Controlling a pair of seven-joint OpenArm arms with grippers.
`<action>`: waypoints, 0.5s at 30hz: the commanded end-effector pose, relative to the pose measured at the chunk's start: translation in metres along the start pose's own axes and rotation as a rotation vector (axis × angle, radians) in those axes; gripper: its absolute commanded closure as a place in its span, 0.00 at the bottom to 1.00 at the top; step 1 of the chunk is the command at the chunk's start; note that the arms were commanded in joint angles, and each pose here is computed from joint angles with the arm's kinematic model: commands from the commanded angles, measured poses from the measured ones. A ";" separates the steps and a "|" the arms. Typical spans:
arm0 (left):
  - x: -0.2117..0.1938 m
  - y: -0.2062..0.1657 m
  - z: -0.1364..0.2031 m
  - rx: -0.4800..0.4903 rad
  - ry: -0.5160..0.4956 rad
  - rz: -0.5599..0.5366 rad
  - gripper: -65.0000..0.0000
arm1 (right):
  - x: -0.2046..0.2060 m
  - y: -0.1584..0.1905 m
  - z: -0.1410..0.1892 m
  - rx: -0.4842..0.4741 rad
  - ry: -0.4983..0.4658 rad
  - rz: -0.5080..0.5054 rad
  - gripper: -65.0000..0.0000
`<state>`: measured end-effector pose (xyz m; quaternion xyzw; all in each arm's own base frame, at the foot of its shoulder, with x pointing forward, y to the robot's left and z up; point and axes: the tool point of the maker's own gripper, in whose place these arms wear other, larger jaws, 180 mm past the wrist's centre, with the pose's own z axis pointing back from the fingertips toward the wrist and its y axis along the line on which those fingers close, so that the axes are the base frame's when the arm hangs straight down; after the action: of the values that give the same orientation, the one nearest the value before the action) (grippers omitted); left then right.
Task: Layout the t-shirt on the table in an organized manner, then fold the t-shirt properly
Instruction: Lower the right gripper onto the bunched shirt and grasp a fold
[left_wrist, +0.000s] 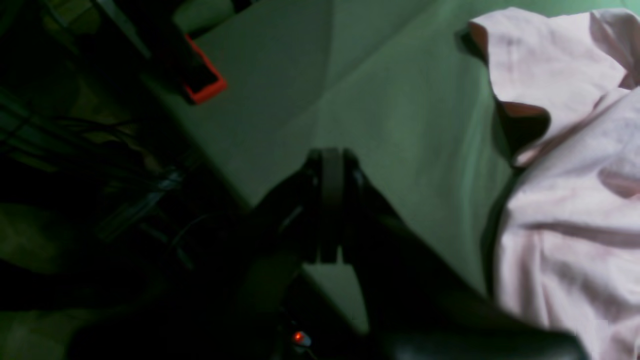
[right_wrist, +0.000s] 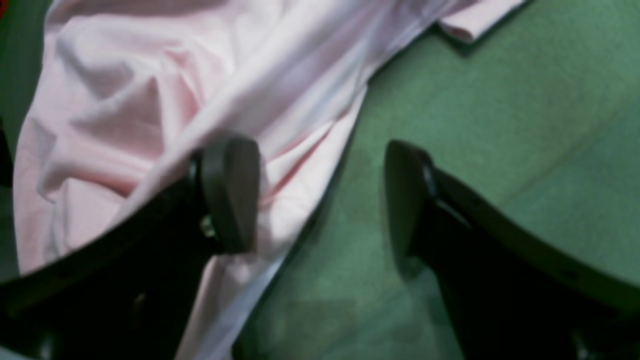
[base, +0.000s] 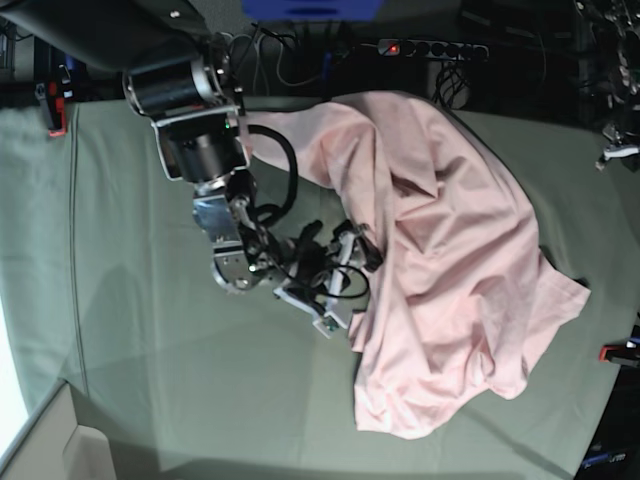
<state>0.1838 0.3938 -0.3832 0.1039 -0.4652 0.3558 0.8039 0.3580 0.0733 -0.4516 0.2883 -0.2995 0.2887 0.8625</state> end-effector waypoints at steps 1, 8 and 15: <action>0.017 -0.003 -0.001 -0.009 -0.049 -0.009 1.00 | 0.029 0.003 0.002 0.016 -0.069 0.025 0.38; 0.019 -0.004 -0.002 -0.011 -0.054 -0.006 1.00 | 0.016 0.026 -0.008 0.060 -0.007 0.110 0.39; 0.011 -0.015 -0.003 -0.036 -0.034 -0.018 1.00 | 0.004 0.046 -0.016 0.098 0.032 0.171 0.83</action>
<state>0.1950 0.3817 -0.3860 0.0892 -0.4670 0.3463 0.8088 0.3214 0.1056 -0.4635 0.2859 -0.2681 0.3799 0.8379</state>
